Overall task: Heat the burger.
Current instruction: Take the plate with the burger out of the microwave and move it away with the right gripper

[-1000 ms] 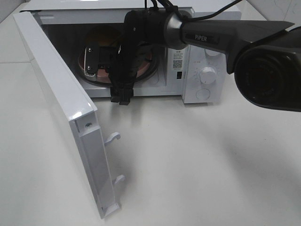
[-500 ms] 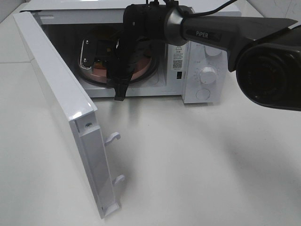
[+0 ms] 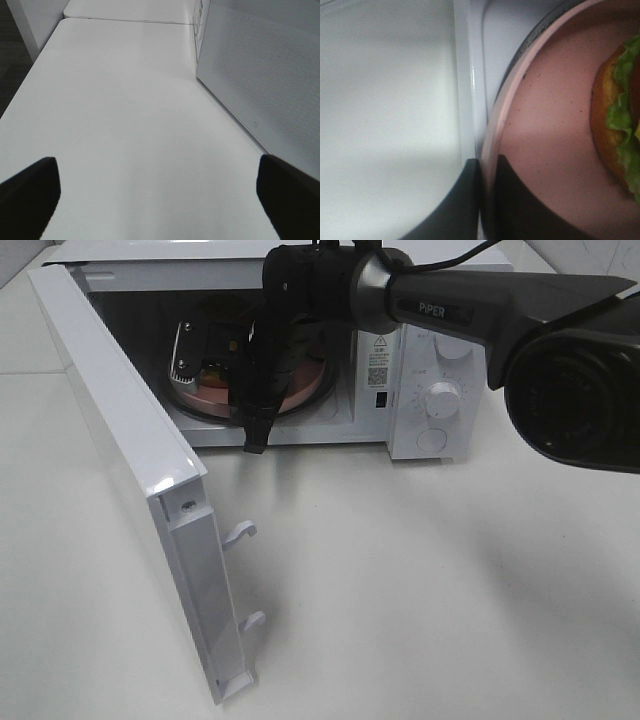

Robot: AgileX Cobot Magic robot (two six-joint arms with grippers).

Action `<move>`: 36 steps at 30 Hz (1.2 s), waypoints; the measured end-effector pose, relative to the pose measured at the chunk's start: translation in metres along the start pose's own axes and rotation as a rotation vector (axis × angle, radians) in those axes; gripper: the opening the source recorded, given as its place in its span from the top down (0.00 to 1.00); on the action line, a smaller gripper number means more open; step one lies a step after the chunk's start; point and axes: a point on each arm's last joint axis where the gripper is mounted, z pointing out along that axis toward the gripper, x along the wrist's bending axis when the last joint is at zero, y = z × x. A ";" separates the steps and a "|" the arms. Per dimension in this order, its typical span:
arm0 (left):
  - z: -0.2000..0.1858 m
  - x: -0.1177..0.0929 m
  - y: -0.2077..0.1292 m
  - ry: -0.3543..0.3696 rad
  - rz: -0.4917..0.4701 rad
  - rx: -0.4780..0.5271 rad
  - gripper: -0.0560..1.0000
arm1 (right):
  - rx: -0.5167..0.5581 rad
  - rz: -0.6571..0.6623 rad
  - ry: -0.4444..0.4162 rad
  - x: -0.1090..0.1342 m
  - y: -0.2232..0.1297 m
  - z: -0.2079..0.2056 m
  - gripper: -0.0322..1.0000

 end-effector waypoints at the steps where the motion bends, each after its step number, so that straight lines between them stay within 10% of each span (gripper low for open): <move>1: 0.000 0.000 0.000 0.000 0.000 0.000 0.01 | 0.007 0.001 0.013 0.000 0.000 -0.003 0.91; 36: 0.000 0.000 0.000 0.000 0.000 0.000 0.01 | 0.009 -0.020 -0.003 0.050 -0.022 -0.068 0.92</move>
